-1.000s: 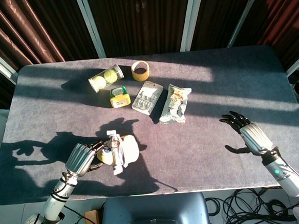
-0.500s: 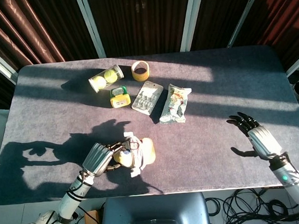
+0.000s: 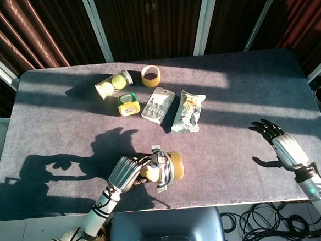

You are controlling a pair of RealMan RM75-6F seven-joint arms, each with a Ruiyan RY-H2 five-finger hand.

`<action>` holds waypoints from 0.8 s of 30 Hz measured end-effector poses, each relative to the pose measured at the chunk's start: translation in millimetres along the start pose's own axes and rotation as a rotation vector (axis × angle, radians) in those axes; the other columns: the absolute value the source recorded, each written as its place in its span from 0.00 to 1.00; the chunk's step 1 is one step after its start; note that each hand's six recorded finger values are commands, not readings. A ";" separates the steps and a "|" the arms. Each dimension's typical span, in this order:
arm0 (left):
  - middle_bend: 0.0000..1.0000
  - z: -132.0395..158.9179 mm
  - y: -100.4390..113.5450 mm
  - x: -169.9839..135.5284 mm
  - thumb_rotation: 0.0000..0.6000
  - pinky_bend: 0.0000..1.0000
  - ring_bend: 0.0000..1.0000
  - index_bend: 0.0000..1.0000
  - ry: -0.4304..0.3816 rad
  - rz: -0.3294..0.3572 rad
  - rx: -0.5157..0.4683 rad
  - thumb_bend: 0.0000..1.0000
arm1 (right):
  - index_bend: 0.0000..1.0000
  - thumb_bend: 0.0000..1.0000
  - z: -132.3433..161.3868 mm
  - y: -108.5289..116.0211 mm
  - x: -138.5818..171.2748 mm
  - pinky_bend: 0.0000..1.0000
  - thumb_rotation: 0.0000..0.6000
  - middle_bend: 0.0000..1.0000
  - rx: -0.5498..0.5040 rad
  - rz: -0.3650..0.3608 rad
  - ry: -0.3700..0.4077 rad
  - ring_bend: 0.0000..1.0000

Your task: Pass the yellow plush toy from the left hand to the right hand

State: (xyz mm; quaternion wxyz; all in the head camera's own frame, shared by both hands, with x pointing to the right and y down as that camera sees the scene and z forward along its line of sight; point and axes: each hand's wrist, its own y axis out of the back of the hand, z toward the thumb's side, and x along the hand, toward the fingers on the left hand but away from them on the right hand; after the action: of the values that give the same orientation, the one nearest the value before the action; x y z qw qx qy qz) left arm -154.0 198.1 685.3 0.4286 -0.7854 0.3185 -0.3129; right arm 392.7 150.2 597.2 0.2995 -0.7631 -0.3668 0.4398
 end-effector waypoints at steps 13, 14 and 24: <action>0.61 -4.6 -9.1 4.2 1.00 0.80 0.62 0.41 0.058 0.031 0.071 0.31 | 0.20 0.16 7.1 -0.1 29.7 0.14 1.00 0.10 0.132 0.041 -0.084 0.00; 0.47 -5.4 -10.9 3.2 1.00 0.72 0.50 0.26 0.058 0.016 0.070 0.31 | 0.20 0.16 6.8 -0.2 31.2 0.14 1.00 0.10 0.137 0.046 -0.093 0.00; 0.00 -14.9 -8.5 -21.9 1.00 0.37 0.00 0.00 0.074 -0.123 0.078 0.29 | 0.19 0.16 8.3 -0.5 36.2 0.14 1.00 0.10 0.152 0.044 -0.113 0.00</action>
State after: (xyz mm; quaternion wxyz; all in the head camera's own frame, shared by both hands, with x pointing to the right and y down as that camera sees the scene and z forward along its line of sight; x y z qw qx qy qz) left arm -176.6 211.6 694.5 0.4268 -0.7742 0.2730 -0.3795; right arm 397.5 181.4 577.6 0.3253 -0.7200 -0.3319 0.5153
